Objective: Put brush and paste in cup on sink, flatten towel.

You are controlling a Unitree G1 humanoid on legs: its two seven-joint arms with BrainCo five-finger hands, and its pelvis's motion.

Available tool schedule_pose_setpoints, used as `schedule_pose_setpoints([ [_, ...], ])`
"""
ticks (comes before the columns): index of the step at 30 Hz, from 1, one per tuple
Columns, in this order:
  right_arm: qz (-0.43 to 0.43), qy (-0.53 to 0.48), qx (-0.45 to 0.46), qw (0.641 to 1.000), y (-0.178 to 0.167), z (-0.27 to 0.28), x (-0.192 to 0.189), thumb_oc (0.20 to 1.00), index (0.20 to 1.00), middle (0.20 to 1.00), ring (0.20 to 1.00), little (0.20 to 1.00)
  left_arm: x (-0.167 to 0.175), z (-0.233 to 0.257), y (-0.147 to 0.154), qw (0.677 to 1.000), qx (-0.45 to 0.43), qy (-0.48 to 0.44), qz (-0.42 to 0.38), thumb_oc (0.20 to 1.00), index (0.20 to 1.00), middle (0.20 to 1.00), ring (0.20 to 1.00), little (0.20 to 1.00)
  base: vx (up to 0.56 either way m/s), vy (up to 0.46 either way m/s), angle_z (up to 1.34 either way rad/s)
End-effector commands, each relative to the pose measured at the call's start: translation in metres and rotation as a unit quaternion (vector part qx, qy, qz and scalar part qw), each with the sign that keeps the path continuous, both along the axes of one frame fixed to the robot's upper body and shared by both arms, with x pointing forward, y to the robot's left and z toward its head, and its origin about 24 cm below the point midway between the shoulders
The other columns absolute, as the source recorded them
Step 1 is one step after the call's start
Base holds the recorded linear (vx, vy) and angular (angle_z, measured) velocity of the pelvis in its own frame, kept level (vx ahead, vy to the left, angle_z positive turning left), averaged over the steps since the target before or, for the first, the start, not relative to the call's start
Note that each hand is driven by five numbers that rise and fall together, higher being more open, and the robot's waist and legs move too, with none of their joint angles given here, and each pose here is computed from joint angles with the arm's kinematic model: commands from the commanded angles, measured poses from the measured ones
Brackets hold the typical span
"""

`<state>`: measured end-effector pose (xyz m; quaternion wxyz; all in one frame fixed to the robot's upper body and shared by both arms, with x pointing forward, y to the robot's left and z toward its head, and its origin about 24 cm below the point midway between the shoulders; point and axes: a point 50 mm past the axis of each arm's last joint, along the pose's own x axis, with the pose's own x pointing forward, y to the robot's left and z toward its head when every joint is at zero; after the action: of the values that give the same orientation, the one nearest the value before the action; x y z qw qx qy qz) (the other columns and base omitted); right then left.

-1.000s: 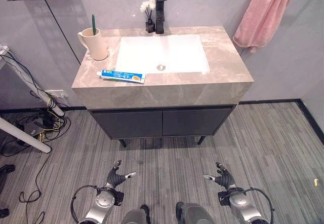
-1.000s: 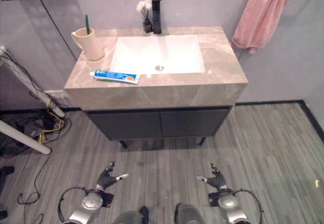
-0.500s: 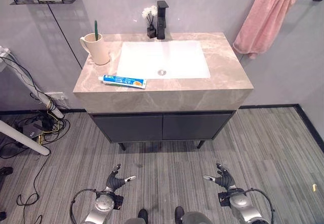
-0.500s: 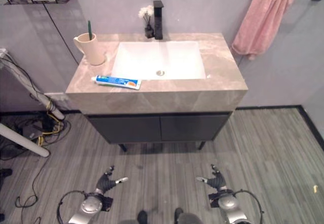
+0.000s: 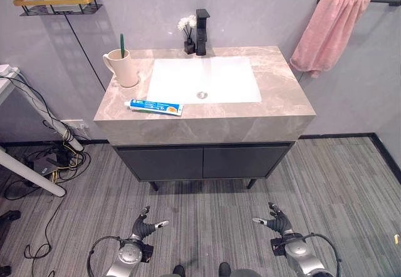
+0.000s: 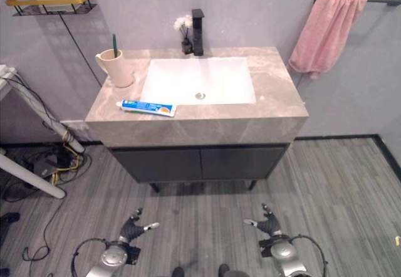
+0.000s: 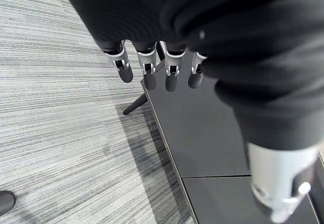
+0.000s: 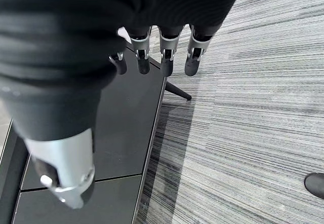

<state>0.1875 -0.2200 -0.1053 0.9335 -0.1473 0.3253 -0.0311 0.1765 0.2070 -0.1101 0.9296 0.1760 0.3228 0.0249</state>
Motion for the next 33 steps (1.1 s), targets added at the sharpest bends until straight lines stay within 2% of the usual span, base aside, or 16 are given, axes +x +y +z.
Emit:
schedule_pose_setpoints([
  [1, 0.0, -0.042, -0.011, 0.999, -0.002, 0.012, 0.012, 1.0, 1.0, 1.0, 1.0, 1.0, 0.017, 0.008, 0.0, 1.0, 0.001, -0.03, 0.007, 1.0, 1.0, 1.0, 1.0, 1.0, -0.01, -0.045, -0.01],
  [14, 0.031, -0.059, -0.051, 0.996, -0.008, 0.021, 0.017, 1.0, 1.0, 1.0, 1.0, 1.0, 0.023, 0.012, 0.003, 0.999, 0.006, -0.036, 0.013, 1.0, 1.0, 1.0, 1.0, 1.0, 0.0, -0.077, 0.01],
  [19, 0.044, -0.047, -0.093, 0.994, -0.026, 0.024, 0.015, 1.0, 1.0, 1.0, 1.0, 1.0, 0.033, 0.015, -0.006, 0.999, 0.014, -0.045, -0.021, 1.0, 1.0, 1.0, 1.0, 1.0, 0.03, -0.058, 0.31],
  [24, 0.019, -0.033, -0.11, 0.993, -0.036, 0.02, 0.013, 1.0, 1.0, 1.0, 1.0, 1.0, 0.032, 0.013, -0.006, 0.998, 0.035, -0.04, -0.028, 1.0, 1.0, 1.0, 1.0, 1.0, 0.17, 0.05, 0.19],
  [33, 0.03, -0.004, -0.107, 0.994, -0.025, 0.009, 0.011, 1.0, 1.0, 1.0, 1.0, 1.0, 0.018, 0.007, 0.013, 0.996, 0.081, -0.013, -0.038, 1.0, 1.0, 1.0, 1.0, 1.0, 0.34, 0.183, -0.38],
])
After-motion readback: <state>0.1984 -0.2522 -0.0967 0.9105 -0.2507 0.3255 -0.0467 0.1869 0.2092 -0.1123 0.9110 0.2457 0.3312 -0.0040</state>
